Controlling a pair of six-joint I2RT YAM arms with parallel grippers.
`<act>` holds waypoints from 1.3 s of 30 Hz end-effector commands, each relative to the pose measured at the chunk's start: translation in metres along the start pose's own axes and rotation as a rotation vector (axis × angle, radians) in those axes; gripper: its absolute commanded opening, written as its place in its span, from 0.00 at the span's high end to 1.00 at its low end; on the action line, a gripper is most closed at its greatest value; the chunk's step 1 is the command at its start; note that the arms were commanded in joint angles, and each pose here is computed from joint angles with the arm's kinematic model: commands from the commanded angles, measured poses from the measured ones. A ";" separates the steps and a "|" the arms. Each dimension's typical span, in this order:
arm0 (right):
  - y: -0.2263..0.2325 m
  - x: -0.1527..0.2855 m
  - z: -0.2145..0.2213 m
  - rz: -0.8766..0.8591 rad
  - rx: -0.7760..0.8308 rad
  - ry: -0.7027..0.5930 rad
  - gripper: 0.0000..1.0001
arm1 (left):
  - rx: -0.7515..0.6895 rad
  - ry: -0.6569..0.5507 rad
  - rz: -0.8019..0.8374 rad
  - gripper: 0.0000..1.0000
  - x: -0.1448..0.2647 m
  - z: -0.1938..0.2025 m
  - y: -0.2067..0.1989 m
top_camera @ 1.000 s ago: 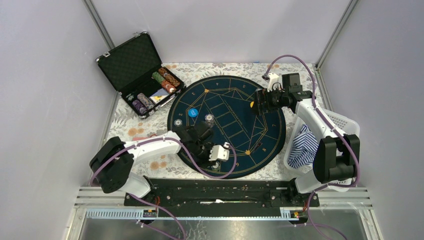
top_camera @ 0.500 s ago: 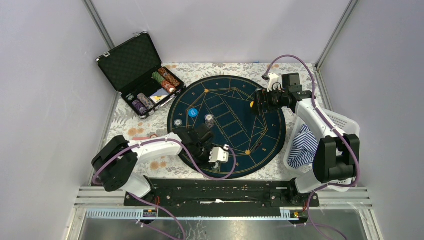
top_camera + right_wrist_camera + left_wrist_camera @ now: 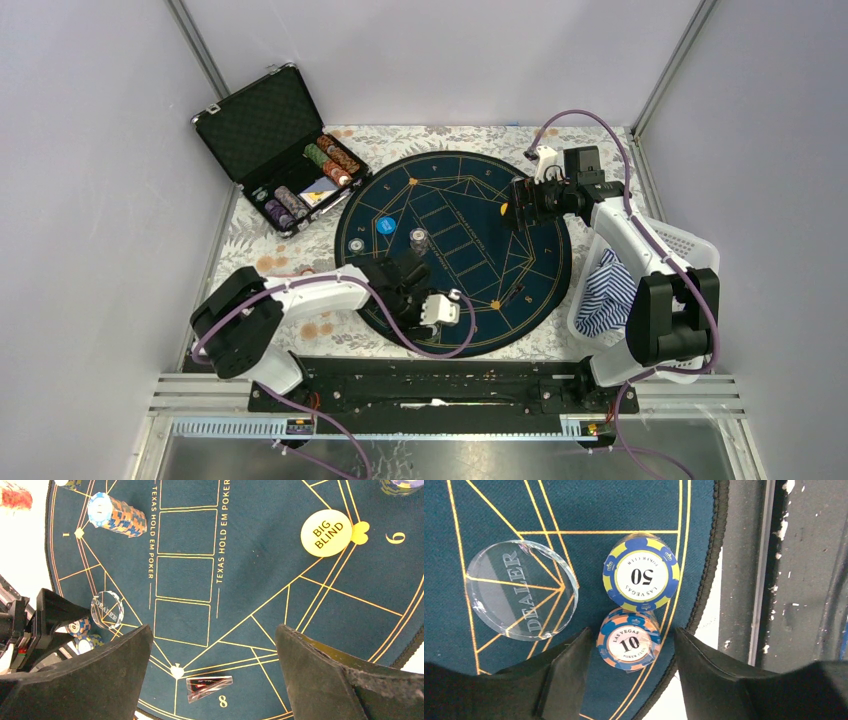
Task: Distribute texas hold em gaming equipment
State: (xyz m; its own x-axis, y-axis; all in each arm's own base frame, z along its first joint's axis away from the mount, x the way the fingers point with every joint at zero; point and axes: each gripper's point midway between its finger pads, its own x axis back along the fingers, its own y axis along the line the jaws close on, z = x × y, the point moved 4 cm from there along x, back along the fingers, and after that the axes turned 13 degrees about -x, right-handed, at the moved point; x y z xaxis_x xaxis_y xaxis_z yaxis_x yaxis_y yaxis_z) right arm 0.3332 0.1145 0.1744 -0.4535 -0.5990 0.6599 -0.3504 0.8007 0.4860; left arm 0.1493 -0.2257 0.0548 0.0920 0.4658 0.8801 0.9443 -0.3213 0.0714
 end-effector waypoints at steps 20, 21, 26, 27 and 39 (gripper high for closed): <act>0.003 0.007 -0.007 -0.005 0.018 -0.017 0.00 | 0.449 -0.166 -0.446 0.09 0.139 -0.016 0.168; 0.003 0.007 -0.007 -0.004 0.019 -0.018 0.00 | 0.463 -0.162 -0.437 0.09 0.134 -0.014 0.171; 0.003 0.006 -0.006 -0.005 0.018 -0.014 0.00 | 0.536 -0.125 -0.436 0.07 0.114 -0.004 0.189; 0.002 0.006 -0.006 -0.003 0.018 -0.014 0.00 | 0.545 -0.116 -0.435 0.07 0.110 -0.002 0.192; 0.001 0.005 -0.005 -0.001 0.021 -0.010 0.00 | 0.593 -0.080 -0.354 0.16 0.073 0.009 0.206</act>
State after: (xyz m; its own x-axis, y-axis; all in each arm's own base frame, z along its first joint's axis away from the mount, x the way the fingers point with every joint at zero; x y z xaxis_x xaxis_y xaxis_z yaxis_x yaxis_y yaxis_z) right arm 0.3332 0.1146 0.1744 -0.4532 -0.5996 0.6596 -0.3516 0.8002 0.4858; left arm 0.3448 -0.2417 0.1260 -0.2423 0.5116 0.8243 0.9344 0.3517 0.0564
